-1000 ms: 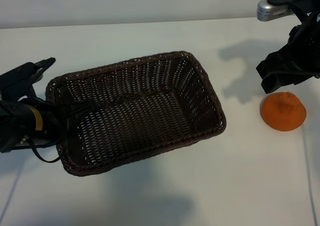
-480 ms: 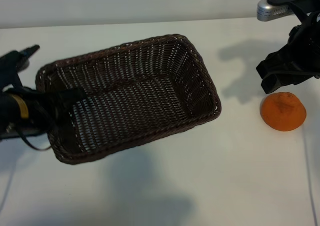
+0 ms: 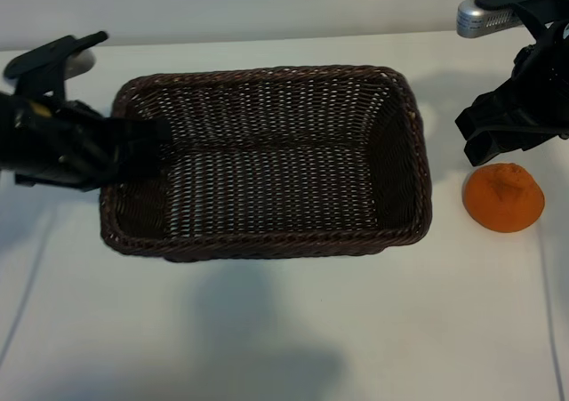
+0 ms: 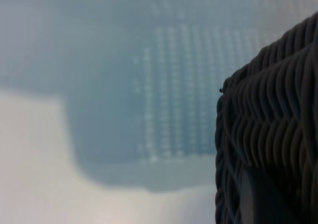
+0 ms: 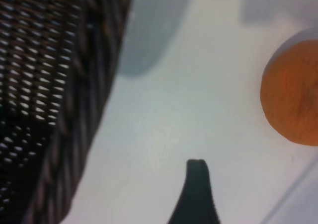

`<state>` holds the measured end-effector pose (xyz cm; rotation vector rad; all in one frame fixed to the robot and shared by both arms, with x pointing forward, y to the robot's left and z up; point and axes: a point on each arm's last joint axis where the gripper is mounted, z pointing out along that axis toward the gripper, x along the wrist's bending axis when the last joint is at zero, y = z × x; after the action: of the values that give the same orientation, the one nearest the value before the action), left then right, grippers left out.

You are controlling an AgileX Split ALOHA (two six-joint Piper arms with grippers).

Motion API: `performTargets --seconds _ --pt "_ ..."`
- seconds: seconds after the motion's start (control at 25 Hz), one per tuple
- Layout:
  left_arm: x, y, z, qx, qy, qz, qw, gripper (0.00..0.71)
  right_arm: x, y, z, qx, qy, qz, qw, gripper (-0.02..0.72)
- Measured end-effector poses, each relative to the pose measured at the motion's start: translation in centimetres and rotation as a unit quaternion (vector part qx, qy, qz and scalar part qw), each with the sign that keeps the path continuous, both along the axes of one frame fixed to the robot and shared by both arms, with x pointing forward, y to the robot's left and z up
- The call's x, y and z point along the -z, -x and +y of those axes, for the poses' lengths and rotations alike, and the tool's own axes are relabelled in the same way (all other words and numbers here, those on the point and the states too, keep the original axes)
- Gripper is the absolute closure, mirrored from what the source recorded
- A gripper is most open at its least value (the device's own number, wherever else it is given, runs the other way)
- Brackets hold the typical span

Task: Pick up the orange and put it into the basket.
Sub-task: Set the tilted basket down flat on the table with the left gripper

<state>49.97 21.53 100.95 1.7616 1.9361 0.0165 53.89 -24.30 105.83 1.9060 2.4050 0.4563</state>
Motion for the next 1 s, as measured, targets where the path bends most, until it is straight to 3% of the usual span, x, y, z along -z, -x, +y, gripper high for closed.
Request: performTargets --seconds 0.68,1.0 --pt "2.6 -7.3 -1.8 0.023 -0.017 0.014 1.0 0.555 0.0 0.0 0.0 0.0 0.0 0.0 1.0 0.144" --pt "4.9 -8.9 -2.7 0.027 0.016 0.012 0.999 0.554 0.0 -0.1 0.0 0.001 0.0 -0.004 1.0 0.144"
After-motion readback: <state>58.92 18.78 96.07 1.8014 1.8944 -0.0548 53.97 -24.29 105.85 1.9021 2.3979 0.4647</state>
